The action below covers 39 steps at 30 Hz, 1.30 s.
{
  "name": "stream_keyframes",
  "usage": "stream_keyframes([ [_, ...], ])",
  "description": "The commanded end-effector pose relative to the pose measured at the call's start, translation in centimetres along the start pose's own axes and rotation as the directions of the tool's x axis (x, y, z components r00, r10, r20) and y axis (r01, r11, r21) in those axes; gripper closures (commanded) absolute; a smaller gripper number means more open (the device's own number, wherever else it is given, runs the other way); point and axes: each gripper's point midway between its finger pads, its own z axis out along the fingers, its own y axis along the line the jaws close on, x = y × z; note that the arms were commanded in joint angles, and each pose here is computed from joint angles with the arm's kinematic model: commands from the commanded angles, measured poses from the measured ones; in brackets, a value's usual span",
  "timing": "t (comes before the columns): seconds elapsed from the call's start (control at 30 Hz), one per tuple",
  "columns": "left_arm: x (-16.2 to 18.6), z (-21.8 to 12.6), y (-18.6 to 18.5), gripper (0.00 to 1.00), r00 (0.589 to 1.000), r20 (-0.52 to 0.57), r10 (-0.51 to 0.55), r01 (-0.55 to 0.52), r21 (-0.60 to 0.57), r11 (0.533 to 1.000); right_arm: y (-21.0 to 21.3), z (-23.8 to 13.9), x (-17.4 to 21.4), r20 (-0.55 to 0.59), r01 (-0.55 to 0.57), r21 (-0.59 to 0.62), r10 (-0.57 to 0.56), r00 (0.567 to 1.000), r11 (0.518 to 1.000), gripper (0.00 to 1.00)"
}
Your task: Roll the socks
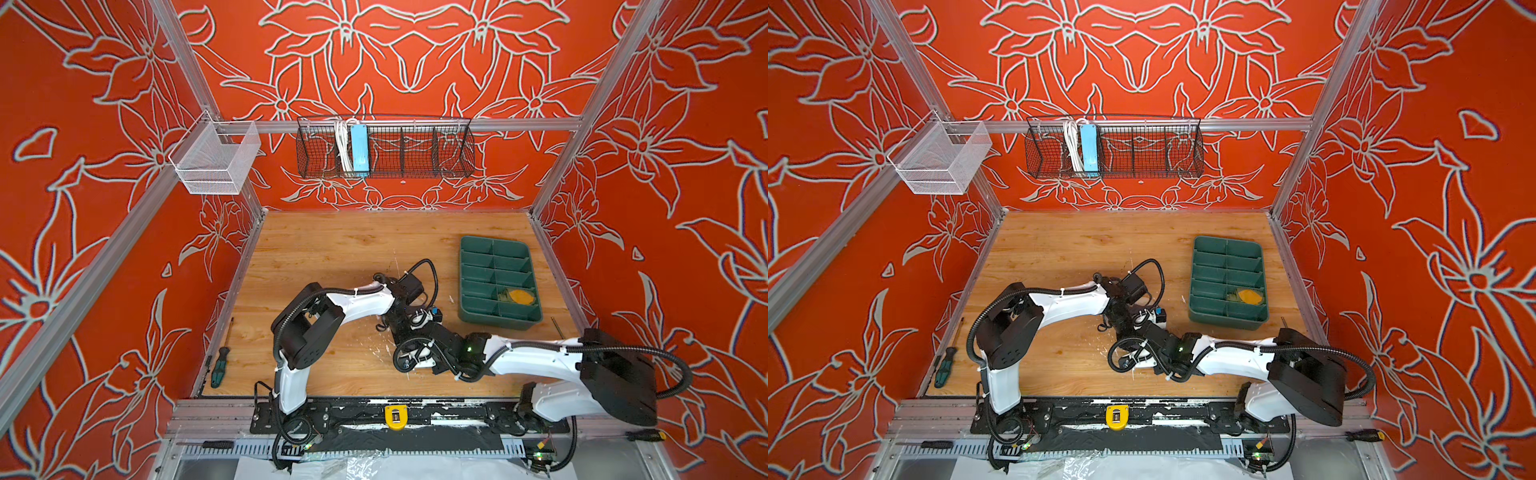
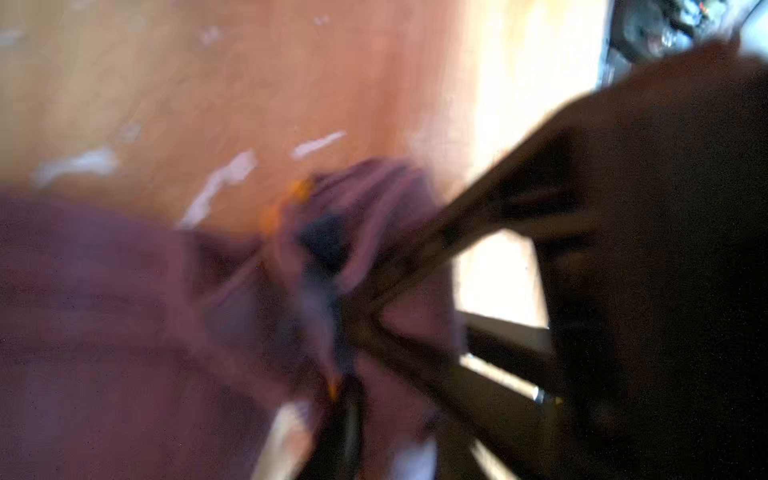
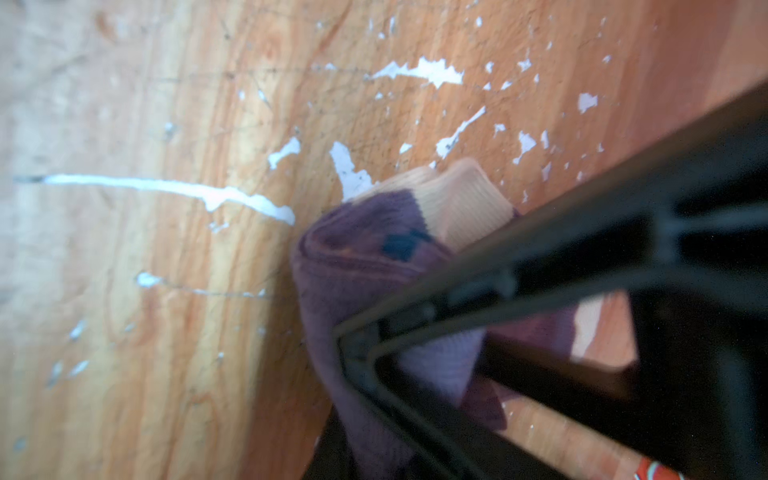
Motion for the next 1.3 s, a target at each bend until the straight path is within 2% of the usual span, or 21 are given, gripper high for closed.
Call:
stream_keyframes([
  [0.0,-2.2,-2.3,-0.4,0.61,0.993,0.100,0.055,-0.048,-0.078,0.996,5.0,-0.6,1.6,-0.074,-0.012,-0.256,-0.007,0.997,0.967,1.00],
  [0.07,-2.7,-3.3,0.0,0.55,0.987,0.144,0.069,-0.049,-0.139,0.989,5.4,-0.9,1.7,-0.091,-0.035,-0.295,0.008,0.996,0.955,1.00],
  [0.13,-3.1,-4.8,0.8,0.43,0.977,0.198,0.081,-0.032,-0.241,0.970,5.6,-1.1,1.5,-0.090,-0.053,-0.313,0.026,0.996,0.948,1.00],
  [0.23,-3.4,-8.0,2.2,0.30,0.946,0.292,0.139,0.002,-0.434,0.901,5.9,-1.4,1.4,-0.082,-0.067,-0.340,0.041,0.996,0.938,1.00],
  [0.3,-3.6,-11.3,3.2,0.28,0.913,0.360,0.193,0.056,-0.579,0.813,5.7,-1.6,1.3,-0.076,-0.079,-0.346,0.057,0.996,0.935,1.00],
  [0.37,-3.4,-15.2,4.1,0.26,0.871,0.414,0.265,0.130,-0.714,0.688,5.5,-2.0,1.3,-0.066,-0.107,-0.366,0.089,0.994,0.925,1.00],
  [0.43,-3.0,-20.4,4.2,0.19,0.821,0.438,0.366,0.212,-0.829,0.518,5.1,-2.4,1.5,-0.078,-0.154,-0.392,0.134,0.988,0.907,1.00],
  [0.5,-2.9,-24.7,3.1,0.16,0.774,0.424,0.469,0.239,-0.883,0.404,4.5,-2.8,1.6,-0.093,-0.213,-0.422,0.192,0.977,0.881,1.00],
  [0.57,-3.0,-27.6,1.3,0.13,0.736,0.389,0.554,0.213,-0.910,0.356,3.8,-3.2,1.4,-0.099,-0.269,-0.454,0.252,0.963,0.850,1.00],
  [0.63,-3.3,-29.3,-1.2,0.13,0.701,0.337,0.628,0.134,-0.928,0.347,3.3,-3.6,1.3,-0.106,-0.323,-0.492,0.313,0.944,0.808,1.00],
  [0.73,-3.5,-28.9,-4.2,0.13,0.659,0.246,0.711,-0.043,-0.932,0.361,3.0,-3.7,1.3,-0.129,-0.363,-0.536,0.352,0.927,0.762,1.00],
  [0.9,-3.1,-25.7,-8.0,0.15,0.489,0.108,0.866,-0.327,-0.898,0.296,3.0,-3.3,1.3,-0.182,-0.389,-0.604,0.354,0.917,0.696,1.00],
  [0.97,-3.0,-24.0,-8.7,0.15,0.448,0.094,0.889,-0.398,-0.869,0.293,3.1,-3.1,1.2,-0.206,-0.405,-0.625,0.359,0.910,0.667,1.00],
  [1.07,-2.8,-20.7,-9.1,0.15,0.433,0.053,0.900,-0.498,-0.818,0.288,3.4,-2.8,1.1,-0.254,-0.433,-0.655,0.358,0.898,0.620,1.00],
  [1.13,-2.8,-18.3,-8.4,0.15,0.459,-0.009,0.889,-0.522,-0.812,0.261,3.4,-2.5,1.3,-0.286,-0.450,-0.657,0.351,0.891,0.605,1.00],
  [1.17,-2.8,-17.0,-7.9,0.17,0.479,-0.054,0.876,-0.519,-0.822,0.233,3.3,-2.5,1.3,-0.305,-0.462,-0.656,0.351,0.885,0.597,1.00],
  [1.23,-2.4,-13.9,-7.5,0.17,0.478,-0.159,0.864,-0.563,-0.811,0.162,3.4,-2.5,1.6,-0.331,-0.476,-0.654,0.343,0.879,0.589,1.00],
  [1.27,-1.8,-11.7,-7.1,0.17,0.476,-0.211,0.854,-0.601,-0.786,0.141,3.4,-2.3,1.7,-0.337,-0.479,-0.648,0.342,0.877,0.592,1.00],
])
